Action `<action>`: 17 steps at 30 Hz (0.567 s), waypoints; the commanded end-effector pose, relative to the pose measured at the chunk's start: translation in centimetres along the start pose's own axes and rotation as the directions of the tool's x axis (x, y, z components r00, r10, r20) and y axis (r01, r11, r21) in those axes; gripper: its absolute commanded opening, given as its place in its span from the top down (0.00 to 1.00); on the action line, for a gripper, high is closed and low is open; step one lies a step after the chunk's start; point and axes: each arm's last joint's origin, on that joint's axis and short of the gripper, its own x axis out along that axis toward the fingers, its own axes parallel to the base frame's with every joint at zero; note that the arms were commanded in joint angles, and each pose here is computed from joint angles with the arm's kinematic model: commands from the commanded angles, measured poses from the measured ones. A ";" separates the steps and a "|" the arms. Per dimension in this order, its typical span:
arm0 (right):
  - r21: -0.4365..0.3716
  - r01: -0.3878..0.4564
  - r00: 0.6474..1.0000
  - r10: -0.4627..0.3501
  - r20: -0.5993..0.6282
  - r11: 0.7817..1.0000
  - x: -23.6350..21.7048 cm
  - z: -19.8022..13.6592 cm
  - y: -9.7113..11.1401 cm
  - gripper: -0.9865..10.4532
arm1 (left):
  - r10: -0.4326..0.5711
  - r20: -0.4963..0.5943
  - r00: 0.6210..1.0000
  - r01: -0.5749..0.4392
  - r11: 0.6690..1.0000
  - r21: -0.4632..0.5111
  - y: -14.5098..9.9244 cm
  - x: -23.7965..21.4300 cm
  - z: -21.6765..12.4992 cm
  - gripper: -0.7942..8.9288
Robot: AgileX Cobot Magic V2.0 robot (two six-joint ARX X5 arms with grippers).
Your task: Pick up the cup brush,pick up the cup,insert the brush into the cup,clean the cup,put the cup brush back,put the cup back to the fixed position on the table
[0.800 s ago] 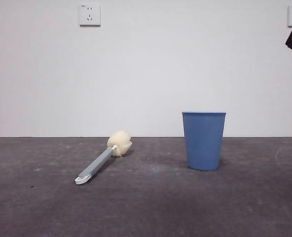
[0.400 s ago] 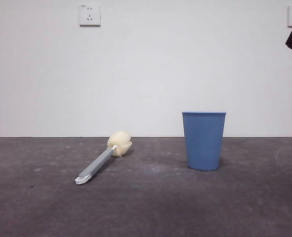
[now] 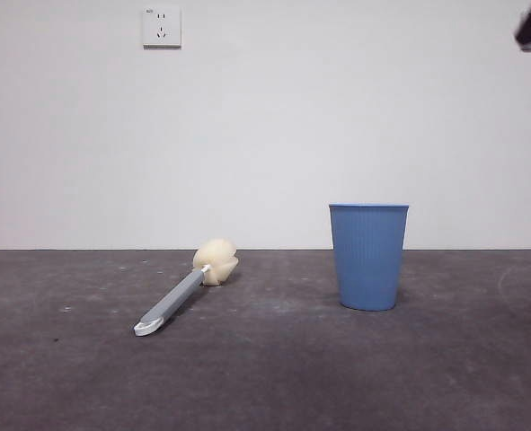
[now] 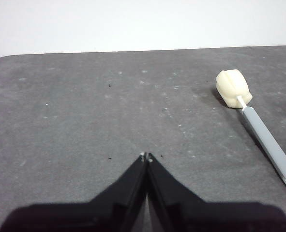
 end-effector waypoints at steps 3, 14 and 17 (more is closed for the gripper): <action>0.023 0.146 0.974 -0.147 0.171 0.989 0.4 -1.7 -2.7 0.91 | 0.004 -0.008 1.000 -0.005 1.000 -0.011 0.0 0.1 -0.4 0.92; 0.114 0.387 0.833 -0.400 0.382 0.915 0.1 -8.7 -5.7 0.91 | 0.004 -0.008 1.000 -0.004 1.000 -0.011 0.0 0.1 -0.4 0.92; 0.130 0.416 0.815 -0.432 0.387 0.900 0.2 -10.2 -6.1 0.91 | 0.004 -0.008 1.000 -0.005 1.000 -0.011 0.0 0.1 -0.4 0.92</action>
